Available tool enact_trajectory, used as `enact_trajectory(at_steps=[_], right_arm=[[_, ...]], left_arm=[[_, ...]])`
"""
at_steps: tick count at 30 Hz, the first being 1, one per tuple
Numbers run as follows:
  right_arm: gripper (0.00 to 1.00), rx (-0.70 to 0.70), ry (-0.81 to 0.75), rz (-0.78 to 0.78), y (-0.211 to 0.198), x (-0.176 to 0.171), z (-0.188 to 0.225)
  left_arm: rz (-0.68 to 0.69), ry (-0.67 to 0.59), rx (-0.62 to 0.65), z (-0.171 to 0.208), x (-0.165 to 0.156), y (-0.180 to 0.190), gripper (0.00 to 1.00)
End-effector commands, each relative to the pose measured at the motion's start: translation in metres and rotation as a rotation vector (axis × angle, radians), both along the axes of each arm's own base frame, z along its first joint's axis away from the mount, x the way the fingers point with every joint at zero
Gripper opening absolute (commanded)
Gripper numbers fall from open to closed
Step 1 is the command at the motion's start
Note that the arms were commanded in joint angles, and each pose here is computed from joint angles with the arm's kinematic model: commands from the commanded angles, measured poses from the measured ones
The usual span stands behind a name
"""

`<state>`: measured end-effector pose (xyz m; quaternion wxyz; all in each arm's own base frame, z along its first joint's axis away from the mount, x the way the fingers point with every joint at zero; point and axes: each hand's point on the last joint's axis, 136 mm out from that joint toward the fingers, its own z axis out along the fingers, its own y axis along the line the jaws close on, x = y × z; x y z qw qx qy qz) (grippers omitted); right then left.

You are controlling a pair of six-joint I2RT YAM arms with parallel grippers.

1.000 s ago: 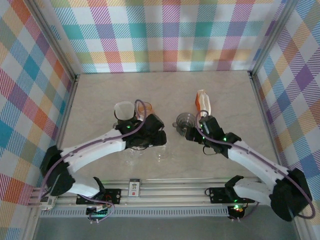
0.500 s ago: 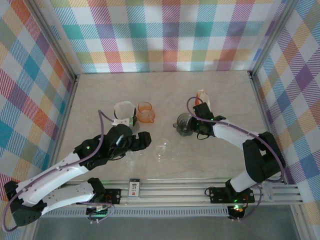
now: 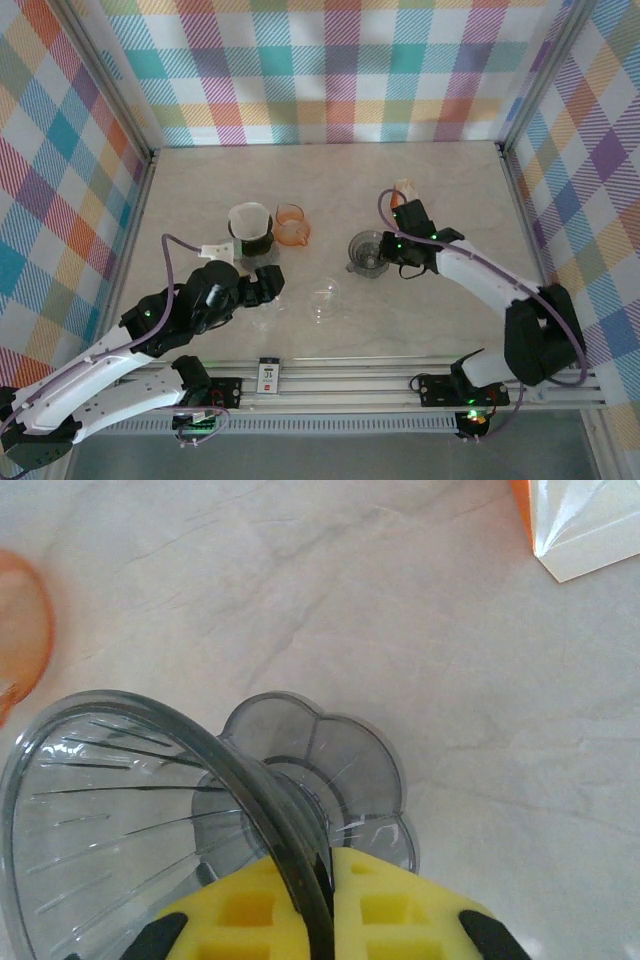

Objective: Place the coffee filter in the dripper

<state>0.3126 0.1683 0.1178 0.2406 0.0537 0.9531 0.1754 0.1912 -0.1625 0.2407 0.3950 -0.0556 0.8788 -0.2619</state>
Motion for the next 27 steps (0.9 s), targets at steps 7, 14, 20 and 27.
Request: enact_trajectory(at_steps=[7,14,20,27], right_arm=[[0.0,0.158,-0.018,0.319,0.051,-0.063,0.086],[0.0,0.168,0.051,0.503,0.115,-0.09,0.09],[0.0,0.146,0.096,0.51,0.129,-0.085,0.072],[0.02,0.088,0.13,0.502,0.126,-0.084,0.056]], left_arm=[[0.047,-0.011,0.081,-0.011,-0.002,0.02,0.94],[0.079,-0.014,0.082,-0.012,-0.003,0.03,0.94],[0.082,-0.006,0.083,-0.015,-0.006,0.033,0.94],[0.094,-0.014,0.092,-0.015,-0.006,0.037,0.95]])
